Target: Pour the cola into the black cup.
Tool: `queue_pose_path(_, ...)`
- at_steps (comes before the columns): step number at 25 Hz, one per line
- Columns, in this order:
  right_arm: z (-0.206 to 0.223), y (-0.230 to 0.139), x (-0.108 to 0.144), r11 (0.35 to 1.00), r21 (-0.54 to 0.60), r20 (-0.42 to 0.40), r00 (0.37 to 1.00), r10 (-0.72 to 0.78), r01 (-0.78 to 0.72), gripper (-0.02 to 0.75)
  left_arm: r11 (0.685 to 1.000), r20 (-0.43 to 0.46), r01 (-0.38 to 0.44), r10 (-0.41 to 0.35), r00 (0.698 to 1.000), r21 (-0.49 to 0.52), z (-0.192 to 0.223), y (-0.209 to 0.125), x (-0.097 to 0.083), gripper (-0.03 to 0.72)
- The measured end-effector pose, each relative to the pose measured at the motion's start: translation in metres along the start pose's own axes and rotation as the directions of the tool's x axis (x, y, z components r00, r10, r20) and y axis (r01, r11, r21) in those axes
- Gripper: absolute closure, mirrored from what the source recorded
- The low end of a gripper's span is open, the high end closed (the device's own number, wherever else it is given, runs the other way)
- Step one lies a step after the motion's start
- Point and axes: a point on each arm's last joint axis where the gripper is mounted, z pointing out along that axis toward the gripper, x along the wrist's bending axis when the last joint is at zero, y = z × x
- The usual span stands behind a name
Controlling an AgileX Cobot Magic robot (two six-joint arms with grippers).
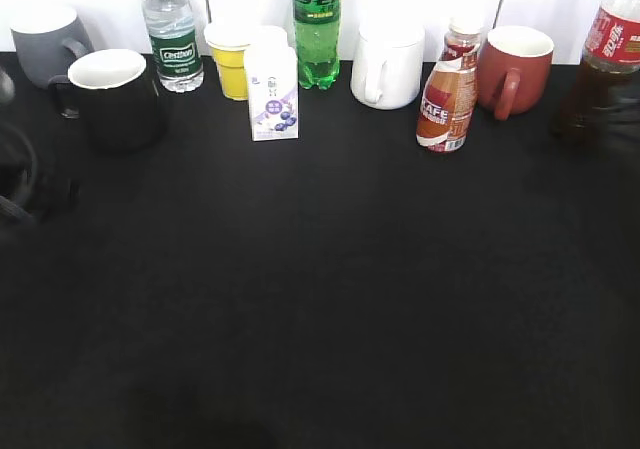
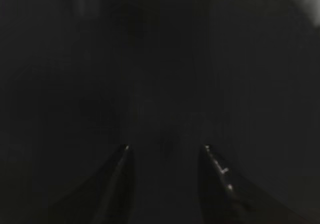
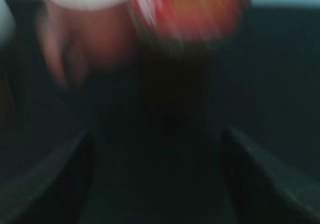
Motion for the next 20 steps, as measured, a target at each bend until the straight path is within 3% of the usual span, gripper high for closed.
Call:
queue_pose_path(1, -0.018, 0.005, 0.001, 0.985, 0.175, 0.026, 1.000, 0.000, -0.004, 0.150, 0.985, -0.019, 0.004, -0.001, 1.000, 0.170, -0.007, 0.002, 0.000, 0.363)
queue_pose_path(3, -0.055, 0.011, 0.000, 0.892, 0.452, 0.064, 0.998, -0.005, -0.024, 0.151, 0.904, -0.048, 0.017, 0.004, 0.999, 0.428, -0.025, 0.006, 0.000, 0.363)
queue_pose_path(4, -0.075, 0.014, 0.000, 0.844, 0.536, 0.059, 0.998, -0.010, -0.023, 0.151, 0.849, -0.058, 0.025, 0.007, 0.998, 0.528, -0.035, 0.005, 0.000, 0.363)
queue_pose_path(6, -0.116, 0.013, 0.001, 0.774, 0.633, 0.040, 0.999, -0.024, -0.007, 0.152, 0.791, -0.068, 0.031, 0.013, 0.998, 0.611, -0.060, 0.004, 0.000, 0.363)
queue_pose_path(7, -0.140, 0.015, 0.001, 0.785, 0.619, 0.033, 0.999, -0.024, -0.002, 0.152, 0.792, -0.065, 0.034, 0.008, 0.998, 0.610, -0.077, 0.003, 0.000, 0.363)
queue_pose_path(9, -0.193, 0.021, 0.003, 0.873, 0.488, 0.018, 1.000, -0.014, 0.003, 0.152, 0.883, -0.049, 0.025, -0.002, 0.999, 0.469, -0.127, 0.005, 0.000, 0.363)
queue_pose_path(10, -0.220, 0.022, 0.004, 0.917, 0.398, 0.011, 1.000, -0.006, 0.001, 0.152, 0.934, -0.026, 0.026, -0.017, 1.000, 0.356, -0.159, 0.002, -0.001, 0.364)
queue_pose_path(12, -0.276, 0.013, 0.004, 0.980, 0.197, 0.006, 1.000, 0.002, -0.003, 0.153, 0.996, 0.009, 0.022, -0.023, 1.000, 0.090, -0.227, -0.019, 0.001, 0.364)
queue_pose_path(14, -0.319, -0.009, 0.004, 1.000, 0.007, 0.006, 1.000, 0.004, -0.004, 0.153, 0.993, 0.031, 0.022, -0.019, 0.999, -0.114, -0.267, -0.052, 0.004, 0.368)
queue_pose_path(16, -0.344, -0.043, 0.003, 0.990, -0.144, 0.012, 1.000, 0.002, 0.000, 0.153, 0.963, 0.042, 0.022, -0.011, 0.999, -0.270, -0.284, -0.089, 0.008, 0.372)
queue_pose_path(20, -0.322, -0.102, -0.002, 0.983, -0.183, 0.074, 0.997, -0.019, 0.033, 0.153, 0.931, -0.015, -0.007, 0.002, 1.000, -0.366, -0.251, -0.132, 0.018, 0.375)
